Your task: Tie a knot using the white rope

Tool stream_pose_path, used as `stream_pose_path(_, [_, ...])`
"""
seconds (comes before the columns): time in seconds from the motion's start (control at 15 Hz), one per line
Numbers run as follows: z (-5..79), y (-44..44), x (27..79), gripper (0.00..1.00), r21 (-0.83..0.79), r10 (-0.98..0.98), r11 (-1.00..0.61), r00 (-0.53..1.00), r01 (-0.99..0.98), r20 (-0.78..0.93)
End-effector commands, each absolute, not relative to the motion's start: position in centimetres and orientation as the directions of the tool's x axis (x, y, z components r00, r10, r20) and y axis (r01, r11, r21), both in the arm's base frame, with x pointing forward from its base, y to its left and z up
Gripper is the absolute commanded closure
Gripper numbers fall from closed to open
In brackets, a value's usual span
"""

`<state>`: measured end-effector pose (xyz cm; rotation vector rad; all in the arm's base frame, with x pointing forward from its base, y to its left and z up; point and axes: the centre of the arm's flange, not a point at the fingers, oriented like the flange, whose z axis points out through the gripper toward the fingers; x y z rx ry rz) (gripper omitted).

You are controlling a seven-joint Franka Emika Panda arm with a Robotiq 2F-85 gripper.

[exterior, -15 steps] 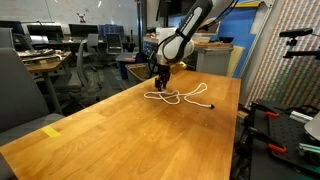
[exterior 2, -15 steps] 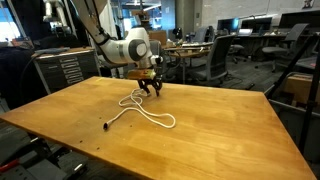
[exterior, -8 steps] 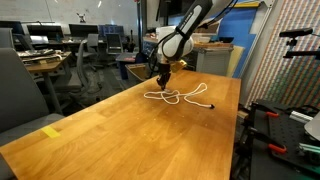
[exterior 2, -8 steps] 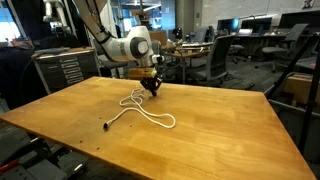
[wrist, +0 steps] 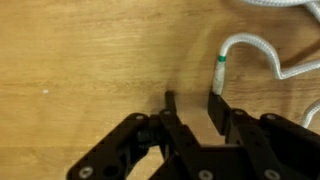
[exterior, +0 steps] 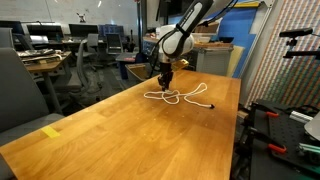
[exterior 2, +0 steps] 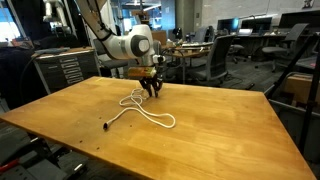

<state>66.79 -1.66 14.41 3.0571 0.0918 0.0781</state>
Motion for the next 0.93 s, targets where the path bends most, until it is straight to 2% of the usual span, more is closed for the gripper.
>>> stream_pose_path(0.0, [16.4, -1.0, 65.9, 0.27, 0.034, 0.021, -0.999, 1.000, 0.020, 0.019])
stream_pose_path(0.27, [16.1, -0.1, 65.6, 0.00, -0.011, 0.005, -1.000, 1.000, 0.005, 0.019])
stream_pose_path(0.87, [13.3, -1.2, 63.8, 0.01, -0.027, -0.056, -0.998, 0.997, -0.057, -0.047])
